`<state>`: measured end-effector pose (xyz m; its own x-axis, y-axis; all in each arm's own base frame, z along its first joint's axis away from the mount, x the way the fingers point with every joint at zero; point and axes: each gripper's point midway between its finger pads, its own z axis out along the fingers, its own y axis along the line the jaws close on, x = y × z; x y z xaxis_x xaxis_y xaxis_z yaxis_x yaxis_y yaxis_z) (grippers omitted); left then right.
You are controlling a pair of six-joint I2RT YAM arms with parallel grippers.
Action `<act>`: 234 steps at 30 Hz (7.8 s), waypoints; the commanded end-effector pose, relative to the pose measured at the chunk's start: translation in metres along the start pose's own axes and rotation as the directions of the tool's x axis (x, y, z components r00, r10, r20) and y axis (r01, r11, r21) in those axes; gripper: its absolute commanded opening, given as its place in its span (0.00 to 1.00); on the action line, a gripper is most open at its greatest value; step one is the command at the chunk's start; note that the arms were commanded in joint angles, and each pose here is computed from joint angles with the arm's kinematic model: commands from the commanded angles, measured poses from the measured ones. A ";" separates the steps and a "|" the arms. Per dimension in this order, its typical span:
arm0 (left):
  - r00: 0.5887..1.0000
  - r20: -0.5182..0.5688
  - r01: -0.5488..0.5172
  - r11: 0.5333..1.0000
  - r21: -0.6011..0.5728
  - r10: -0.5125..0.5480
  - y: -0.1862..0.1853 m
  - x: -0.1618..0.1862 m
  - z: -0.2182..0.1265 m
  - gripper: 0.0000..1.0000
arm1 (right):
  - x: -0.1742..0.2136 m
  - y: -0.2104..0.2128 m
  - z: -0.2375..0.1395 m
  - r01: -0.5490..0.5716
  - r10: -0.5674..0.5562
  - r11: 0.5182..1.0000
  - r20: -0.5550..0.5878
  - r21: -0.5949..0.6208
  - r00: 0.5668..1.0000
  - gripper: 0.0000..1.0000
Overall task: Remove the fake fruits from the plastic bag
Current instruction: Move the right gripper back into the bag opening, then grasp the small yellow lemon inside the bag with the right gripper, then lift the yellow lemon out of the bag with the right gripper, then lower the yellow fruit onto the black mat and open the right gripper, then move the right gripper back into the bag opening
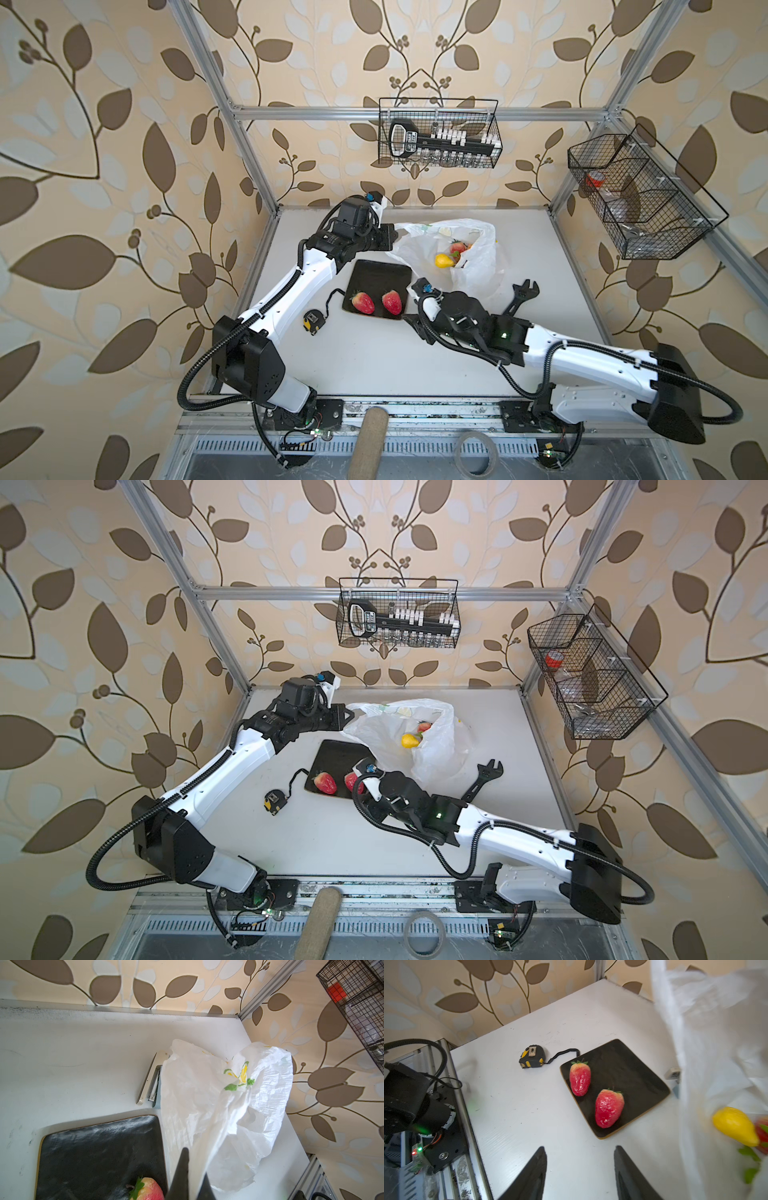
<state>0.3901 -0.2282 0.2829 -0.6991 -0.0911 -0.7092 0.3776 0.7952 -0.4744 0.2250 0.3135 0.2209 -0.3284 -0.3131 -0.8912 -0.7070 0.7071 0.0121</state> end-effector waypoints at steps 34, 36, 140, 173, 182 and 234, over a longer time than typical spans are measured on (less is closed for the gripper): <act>0.999 -0.054 0.013 0.982 0.188 -0.003 -0.061 0.045 -0.045 0.00 | 0.068 -0.230 0.109 -0.713 0.744 0.436 0.226 0.548 0.629 0.67; 0.998 -0.062 0.010 0.979 0.202 0.003 -0.064 0.049 -0.048 0.00 | 0.071 -0.237 0.111 -0.722 0.751 0.414 0.240 0.554 0.615 0.70; 1.000 -0.017 -0.006 0.997 0.073 0.008 -0.028 -0.009 0.021 0.00 | -0.026 0.024 0.092 -0.008 0.010 0.996 0.017 -0.085 1.000 0.42; 0.998 -0.016 -0.065 0.997 0.049 0.066 -0.030 -0.011 0.004 0.00 | 0.056 -0.049 0.247 -0.151 0.212 0.946 -0.194 0.288 0.958 0.51; 0.998 -0.012 -0.063 0.997 0.050 0.064 -0.030 -0.012 0.005 0.00 | 0.028 -0.045 0.229 -0.157 0.197 0.956 -0.145 0.247 0.970 0.72; 0.998 -0.034 0.061 0.989 0.136 -0.057 -0.046 0.019 -0.005 0.00 | 0.072 -0.231 0.064 -0.448 0.577 0.611 0.021 0.652 0.817 0.50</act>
<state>0.3674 -0.2565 0.2727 -0.7620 -0.0884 -0.6415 0.3796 0.7416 -0.5531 0.4078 0.1900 0.1373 -0.6439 0.1036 -0.7581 0.0279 0.9933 0.1120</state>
